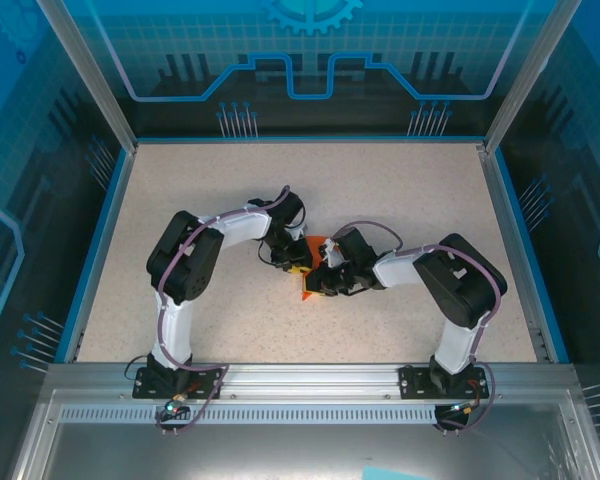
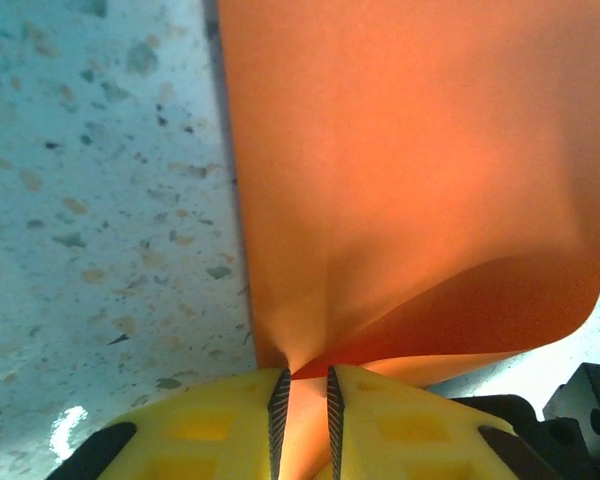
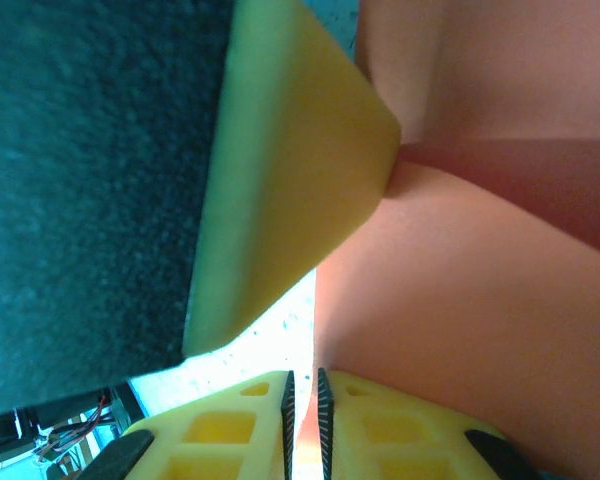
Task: Fold a paper plane with a square sheet of paper (pick it up from the middle)
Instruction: Third fold the triangle at the center of the table.
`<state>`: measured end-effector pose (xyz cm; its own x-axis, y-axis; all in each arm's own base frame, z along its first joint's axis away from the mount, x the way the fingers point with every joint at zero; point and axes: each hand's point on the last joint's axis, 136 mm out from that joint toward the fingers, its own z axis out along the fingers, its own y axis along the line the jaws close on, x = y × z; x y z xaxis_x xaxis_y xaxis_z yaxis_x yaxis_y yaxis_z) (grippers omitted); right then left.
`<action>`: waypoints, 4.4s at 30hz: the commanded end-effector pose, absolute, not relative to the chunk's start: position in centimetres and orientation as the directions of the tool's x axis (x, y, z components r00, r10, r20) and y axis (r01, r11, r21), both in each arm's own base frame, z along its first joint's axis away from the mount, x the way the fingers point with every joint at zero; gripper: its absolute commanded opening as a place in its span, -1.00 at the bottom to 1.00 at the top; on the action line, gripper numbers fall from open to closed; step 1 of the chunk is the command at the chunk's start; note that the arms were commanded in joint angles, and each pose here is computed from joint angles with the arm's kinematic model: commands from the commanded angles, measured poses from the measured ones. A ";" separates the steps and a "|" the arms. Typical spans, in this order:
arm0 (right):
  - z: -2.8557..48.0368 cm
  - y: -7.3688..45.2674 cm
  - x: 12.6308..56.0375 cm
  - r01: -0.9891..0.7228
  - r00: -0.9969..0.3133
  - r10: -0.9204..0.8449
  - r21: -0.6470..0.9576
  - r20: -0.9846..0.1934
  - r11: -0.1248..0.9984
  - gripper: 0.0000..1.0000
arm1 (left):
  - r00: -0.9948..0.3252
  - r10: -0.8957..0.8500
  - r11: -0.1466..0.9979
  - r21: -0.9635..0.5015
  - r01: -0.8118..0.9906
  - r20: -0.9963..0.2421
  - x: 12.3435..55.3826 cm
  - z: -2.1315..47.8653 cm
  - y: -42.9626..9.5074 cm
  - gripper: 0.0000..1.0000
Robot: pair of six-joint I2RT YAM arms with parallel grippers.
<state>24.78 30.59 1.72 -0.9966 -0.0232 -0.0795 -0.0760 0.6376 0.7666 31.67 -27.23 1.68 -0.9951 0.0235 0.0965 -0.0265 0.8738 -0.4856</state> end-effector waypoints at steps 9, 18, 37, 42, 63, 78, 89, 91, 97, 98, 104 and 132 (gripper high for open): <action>1.7 30.7 25.1 -0.080 -0.996 -0.011 0.768 -0.094 0.636 -0.65 | -0.999 -0.001 0.878 -0.478 0.019 -0.040 32.9 5.3 -26.5 -0.28; 2.1 30.6 25.2 -0.081 -0.995 -0.005 0.779 -0.099 0.622 -0.66 | -0.999 -0.034 0.874 -0.485 -0.032 0.005 31.1 3.6 -25.8 -0.24; 2.0 30.3 25.1 -0.079 -0.995 -0.004 0.776 -0.098 0.626 -0.66 | -0.999 -0.040 0.842 -0.538 -0.045 0.021 31.3 2.3 -27.0 -0.55; 2.1 30.2 25.1 -0.078 -0.995 -0.002 0.776 -0.098 0.626 -0.66 | -0.999 -0.032 0.842 -0.537 -0.040 0.024 31.2 2.2 -27.0 -0.61; 2.3 30.0 25.4 -0.077 -0.995 0.005 0.776 -0.102 0.627 -0.66 | -0.999 -0.009 0.843 -0.537 -0.027 0.037 30.4 2.0 -26.7 -0.55; 2.5 29.9 25.4 -0.079 -0.995 0.003 0.774 -0.104 0.628 -0.66 | -0.999 0.006 0.849 -0.529 -0.013 0.033 30.7 2.1 -26.8 -0.83; 4.1 28.9 26.4 -0.100 -0.991 0.006 0.769 -0.134 0.631 -0.47 | -1.000 0.025 0.854 -0.521 0.011 0.019 31.5 2.2 -26.9 -0.96; 4.6 28.3 27.0 -0.104 -0.989 0.016 0.766 -0.148 0.634 -0.46 | -0.999 0.029 0.852 -0.523 0.016 0.018 31.6 2.3 -27.1 -0.96; 5.9 26.6 29.9 -0.119 -0.979 0.046 0.748 -0.196 0.653 -0.47 | -0.999 0.038 0.852 -0.522 0.026 0.014 31.7 2.3 -27.2 -0.96; 6.0 26.4 30.4 -0.120 -0.978 0.050 0.742 -0.202 0.659 -0.47 | -0.999 0.040 0.853 -0.522 0.027 0.015 31.7 2.2 -27.2 -0.96; 5.9 25.9 32.6 -0.129 -0.977 0.039 0.723 -0.211 0.678 -0.48 | -0.999 0.040 0.856 -0.516 0.027 0.014 31.8 2.0 -27.1 -0.96; 1.5 24.5 30.2 -0.109 -0.990 -0.026 0.630 -0.140 0.769 -0.52 | -0.999 0.043 0.872 -0.489 0.026 0.024 32.1 0.9 -26.9 -0.95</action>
